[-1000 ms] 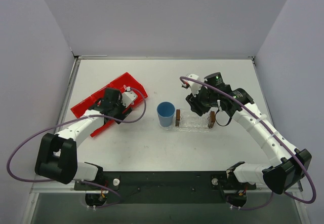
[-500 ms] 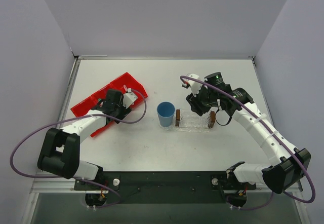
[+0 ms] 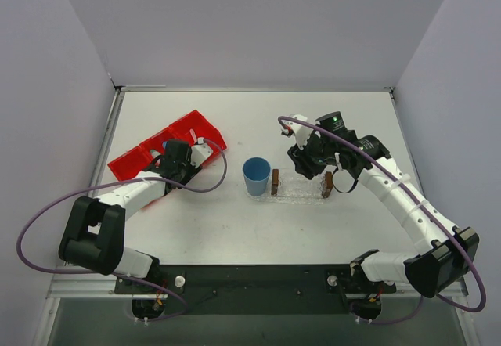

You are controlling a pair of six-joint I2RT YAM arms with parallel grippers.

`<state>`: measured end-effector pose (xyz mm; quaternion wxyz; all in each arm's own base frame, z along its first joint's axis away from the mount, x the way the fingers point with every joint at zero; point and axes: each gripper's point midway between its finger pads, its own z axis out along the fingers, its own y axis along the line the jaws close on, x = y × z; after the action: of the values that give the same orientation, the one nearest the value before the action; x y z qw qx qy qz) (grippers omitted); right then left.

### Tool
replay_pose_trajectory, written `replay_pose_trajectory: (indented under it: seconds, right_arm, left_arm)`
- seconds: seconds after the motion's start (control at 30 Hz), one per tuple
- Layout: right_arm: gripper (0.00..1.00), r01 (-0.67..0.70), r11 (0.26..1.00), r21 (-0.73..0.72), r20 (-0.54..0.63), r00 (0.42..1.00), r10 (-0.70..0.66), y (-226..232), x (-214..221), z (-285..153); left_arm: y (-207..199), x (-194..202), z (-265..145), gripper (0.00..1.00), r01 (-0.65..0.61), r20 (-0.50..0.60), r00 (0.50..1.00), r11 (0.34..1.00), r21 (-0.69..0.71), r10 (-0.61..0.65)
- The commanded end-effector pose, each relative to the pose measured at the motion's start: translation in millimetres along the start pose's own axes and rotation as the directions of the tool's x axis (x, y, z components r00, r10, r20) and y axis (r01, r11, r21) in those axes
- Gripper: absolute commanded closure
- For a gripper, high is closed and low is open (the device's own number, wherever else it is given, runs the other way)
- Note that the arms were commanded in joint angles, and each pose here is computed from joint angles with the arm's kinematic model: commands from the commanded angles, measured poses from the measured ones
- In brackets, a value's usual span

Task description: Prepare toiletry sets of a toothbrush and toothpaste on the tray

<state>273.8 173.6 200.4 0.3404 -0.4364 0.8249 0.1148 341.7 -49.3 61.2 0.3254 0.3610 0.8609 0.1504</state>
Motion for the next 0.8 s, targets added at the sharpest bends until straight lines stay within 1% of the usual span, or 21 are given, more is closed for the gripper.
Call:
replay_pose_trajectory:
  seconds: [0.0, 0.4, 0.77]
  right_arm:
    - [0.62, -0.01, 1.0, -0.015, 0.005, 1.0, 0.01, 1, 0, 3]
    - [0.62, -0.015, 1.0, -0.019, -0.004, 1.0, 0.015, 1, 2, 6]
    - [0.62, -0.017, 1.0, -0.021, -0.006, 1.0, 0.017, 1, 3, 6]
  left_arm:
    - [7, -6, -2, 0.42, 0.012, 0.028, 1.0, 0.999, -0.037, -0.011]
    - [14, -16, -13, 0.42, 0.043, 0.076, 0.996, 0.998, -0.051, -0.039]
    - [10, -5, -5, 0.43, 0.011, 0.033, 0.999, 0.998, -0.054, -0.009]
